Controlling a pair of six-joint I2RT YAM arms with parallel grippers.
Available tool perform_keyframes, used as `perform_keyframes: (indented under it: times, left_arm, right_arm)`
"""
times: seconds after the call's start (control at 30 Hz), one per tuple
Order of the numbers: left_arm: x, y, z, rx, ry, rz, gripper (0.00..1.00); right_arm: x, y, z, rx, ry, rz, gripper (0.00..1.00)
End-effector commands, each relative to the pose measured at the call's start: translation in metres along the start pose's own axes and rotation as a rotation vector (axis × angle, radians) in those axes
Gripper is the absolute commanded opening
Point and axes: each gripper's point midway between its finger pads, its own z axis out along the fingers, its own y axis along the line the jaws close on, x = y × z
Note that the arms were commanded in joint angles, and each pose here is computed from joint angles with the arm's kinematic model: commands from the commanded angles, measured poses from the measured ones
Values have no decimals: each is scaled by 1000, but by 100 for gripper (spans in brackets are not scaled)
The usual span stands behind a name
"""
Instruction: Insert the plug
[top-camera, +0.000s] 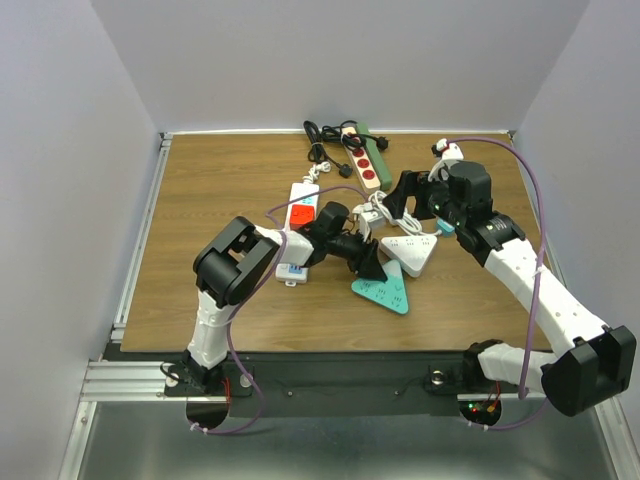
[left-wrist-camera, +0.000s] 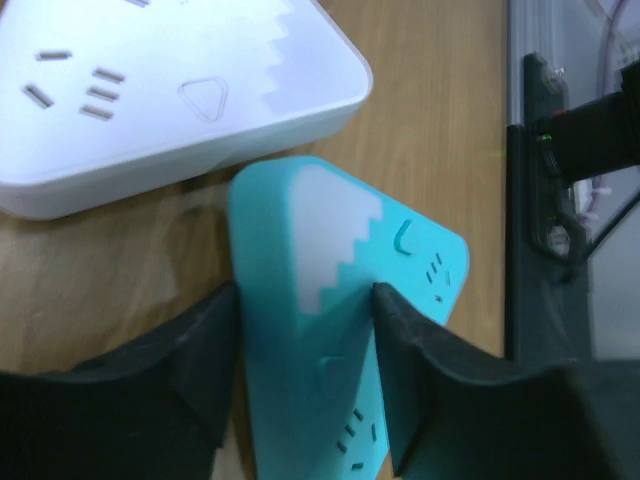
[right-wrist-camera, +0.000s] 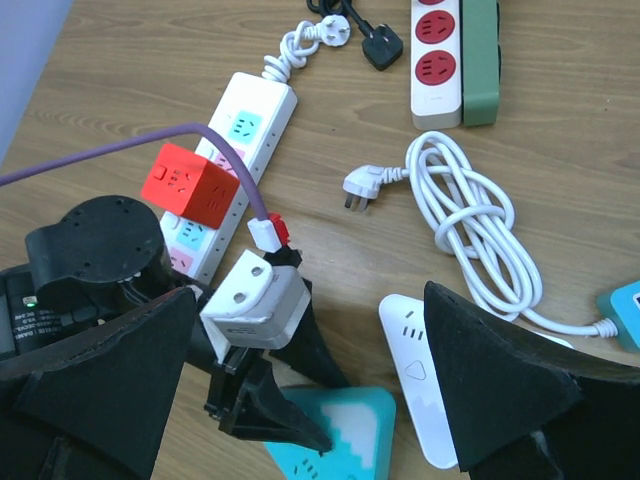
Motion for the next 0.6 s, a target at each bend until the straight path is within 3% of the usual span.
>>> perform_keyframes:
  times: [0.0, 0.03, 0.1, 0.13, 0.2, 0.3, 0.4, 0.57]
  left_arm:
    - [-15, -15, 1, 82, -10, 62, 47]
    - [-14, -16, 1, 92, -6, 59, 37]
    - [-15, -19, 1, 108, -4, 57, 28]
    - [-15, -21, 1, 119, -2, 56, 15]
    - [-16, -27, 0, 148, 2, 53, 0]
    - [-20, -35, -4, 167, -9, 52, 0]
    - [-47, -44, -20, 151, -109, 45, 0]
    - [-128, -63, -76, 70, -380, 46, 0]
  right_arm:
    - [-24, 2, -8, 4, -64, -25, 100]
    - [-25, 2, -8, 5, -66, -25, 100]
    - [-25, 2, -8, 7, -66, -25, 100]
    - [-26, 2, -8, 5, -67, -25, 100]
    - [-31, 3, -9, 5, -77, -28, 100]
    - [-47, 8, -10, -2, -106, -35, 100]
    - [-67, 8, -7, 8, -140, -42, 100]
    - [-99, 13, 3, -21, -173, -38, 100]
